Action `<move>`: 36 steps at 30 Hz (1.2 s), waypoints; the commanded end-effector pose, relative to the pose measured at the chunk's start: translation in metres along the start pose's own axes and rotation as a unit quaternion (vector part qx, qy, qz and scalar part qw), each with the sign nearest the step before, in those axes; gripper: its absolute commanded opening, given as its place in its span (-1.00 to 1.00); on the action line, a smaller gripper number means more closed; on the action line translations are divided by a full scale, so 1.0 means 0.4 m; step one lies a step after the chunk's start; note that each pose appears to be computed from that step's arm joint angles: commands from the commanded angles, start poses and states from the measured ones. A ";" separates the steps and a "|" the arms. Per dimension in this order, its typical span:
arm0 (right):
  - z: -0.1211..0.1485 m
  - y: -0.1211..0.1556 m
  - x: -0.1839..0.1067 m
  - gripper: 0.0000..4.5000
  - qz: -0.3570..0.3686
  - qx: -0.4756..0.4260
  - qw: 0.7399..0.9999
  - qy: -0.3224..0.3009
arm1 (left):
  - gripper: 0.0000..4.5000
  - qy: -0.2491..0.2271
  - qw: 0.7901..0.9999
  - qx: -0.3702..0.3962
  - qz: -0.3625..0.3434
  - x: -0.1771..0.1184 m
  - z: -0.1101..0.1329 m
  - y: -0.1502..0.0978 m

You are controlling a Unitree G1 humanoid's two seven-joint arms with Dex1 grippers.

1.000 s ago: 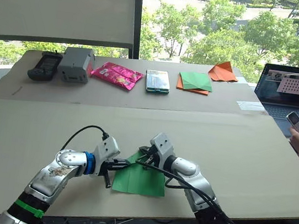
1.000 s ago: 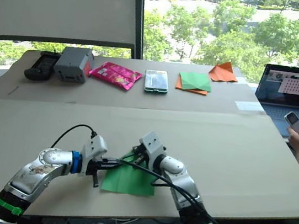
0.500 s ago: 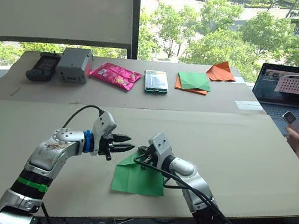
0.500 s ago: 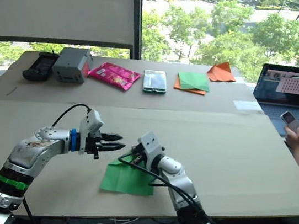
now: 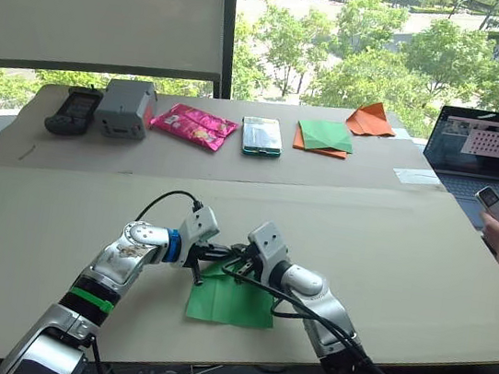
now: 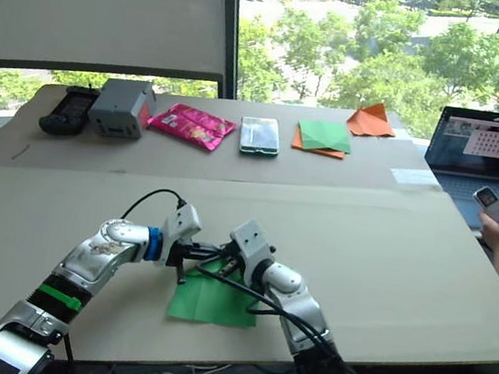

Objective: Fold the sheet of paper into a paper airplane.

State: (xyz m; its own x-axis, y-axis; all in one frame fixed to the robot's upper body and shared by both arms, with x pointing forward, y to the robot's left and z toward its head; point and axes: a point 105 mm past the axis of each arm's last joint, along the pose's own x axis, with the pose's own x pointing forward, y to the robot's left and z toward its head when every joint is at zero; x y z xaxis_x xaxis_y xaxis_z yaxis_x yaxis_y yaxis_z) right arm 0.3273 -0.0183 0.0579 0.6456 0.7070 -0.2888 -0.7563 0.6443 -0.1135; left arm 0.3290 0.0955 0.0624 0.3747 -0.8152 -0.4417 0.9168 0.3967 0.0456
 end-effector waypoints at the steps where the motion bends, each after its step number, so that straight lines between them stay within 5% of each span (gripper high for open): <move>1: -0.058 0.006 -0.006 -1.00 -0.002 0.014 0.999 0.044 | -0.98 0.016 1.000 0.013 0.007 0.003 -0.013 0.005; 36: -0.052 0.002 -0.005 -1.00 -0.003 0.016 0.999 0.043 | -0.98 0.100 0.994 -0.028 -0.017 -0.106 -0.170 -0.070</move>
State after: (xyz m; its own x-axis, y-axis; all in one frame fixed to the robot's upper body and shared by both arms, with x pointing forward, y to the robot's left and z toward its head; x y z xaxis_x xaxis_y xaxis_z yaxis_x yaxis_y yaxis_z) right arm 0.3246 -0.0186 0.0529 0.6429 0.7011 -0.3085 -0.7549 0.6482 -0.1001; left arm 0.2917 0.1313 0.0477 0.3449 -0.7856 -0.5136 0.9290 0.3638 0.0674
